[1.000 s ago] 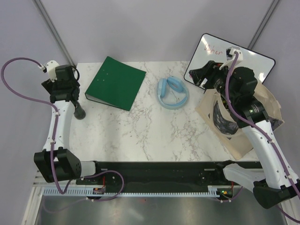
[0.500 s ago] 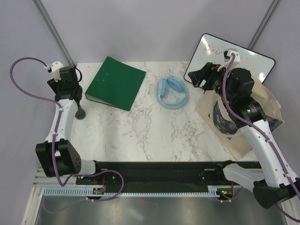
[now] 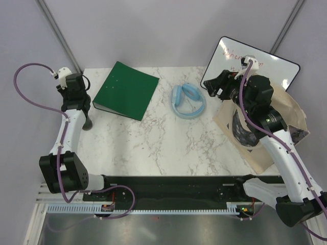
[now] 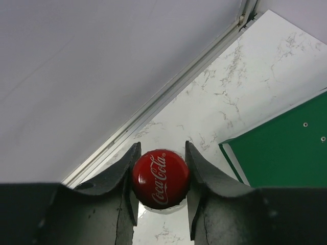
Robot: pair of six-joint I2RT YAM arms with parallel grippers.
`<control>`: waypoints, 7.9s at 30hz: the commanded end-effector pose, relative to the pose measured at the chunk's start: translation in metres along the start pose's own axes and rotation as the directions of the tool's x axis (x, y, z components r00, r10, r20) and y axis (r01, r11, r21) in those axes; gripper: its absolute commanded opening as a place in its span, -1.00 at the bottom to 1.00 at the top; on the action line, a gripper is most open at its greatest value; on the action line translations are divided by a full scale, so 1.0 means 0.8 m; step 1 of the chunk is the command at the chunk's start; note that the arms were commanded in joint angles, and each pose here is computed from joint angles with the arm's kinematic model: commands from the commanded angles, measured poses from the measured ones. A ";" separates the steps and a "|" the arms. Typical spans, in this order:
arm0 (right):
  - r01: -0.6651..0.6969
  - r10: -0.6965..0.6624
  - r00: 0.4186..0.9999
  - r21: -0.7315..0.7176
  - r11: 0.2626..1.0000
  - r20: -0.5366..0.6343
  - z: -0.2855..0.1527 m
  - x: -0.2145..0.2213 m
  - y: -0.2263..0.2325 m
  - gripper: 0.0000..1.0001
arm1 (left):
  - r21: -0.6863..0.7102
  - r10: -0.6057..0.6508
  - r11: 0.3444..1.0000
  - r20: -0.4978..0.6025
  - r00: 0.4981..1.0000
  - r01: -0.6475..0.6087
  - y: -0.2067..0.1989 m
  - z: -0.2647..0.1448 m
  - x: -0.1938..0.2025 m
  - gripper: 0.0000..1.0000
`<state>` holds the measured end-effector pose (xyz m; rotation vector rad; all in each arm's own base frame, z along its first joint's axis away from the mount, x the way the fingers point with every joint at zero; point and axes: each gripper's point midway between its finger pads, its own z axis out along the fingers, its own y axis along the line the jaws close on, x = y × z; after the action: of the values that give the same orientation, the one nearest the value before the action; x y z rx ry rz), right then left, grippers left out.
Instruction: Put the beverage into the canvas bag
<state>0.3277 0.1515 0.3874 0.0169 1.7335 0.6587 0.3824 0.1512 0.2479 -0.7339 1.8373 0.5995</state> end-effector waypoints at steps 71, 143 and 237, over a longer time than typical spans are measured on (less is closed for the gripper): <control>0.114 -0.103 0.991 0.125 0.986 -0.090 -0.071 0.048 -0.042 0.57 | 0.987 0.180 0.006 0.156 0.971 -0.160 -0.354 -0.583 0.075 -0.02; 0.331 -0.397 0.899 -0.309 0.892 -0.184 0.027 0.287 0.038 0.74 | 0.852 0.243 0.439 -0.418 0.876 0.285 -0.232 -0.299 0.120 0.97; 0.198 -0.430 0.900 0.812 0.548 0.071 -0.153 -0.232 -0.159 -1.00 | 0.886 0.311 0.378 -0.396 0.864 0.270 -0.211 -0.318 0.147 0.98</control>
<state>0.3324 -0.0466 0.4675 0.2516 1.7729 -0.4850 0.3122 -0.1627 0.2035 -0.0862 2.3013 -0.7418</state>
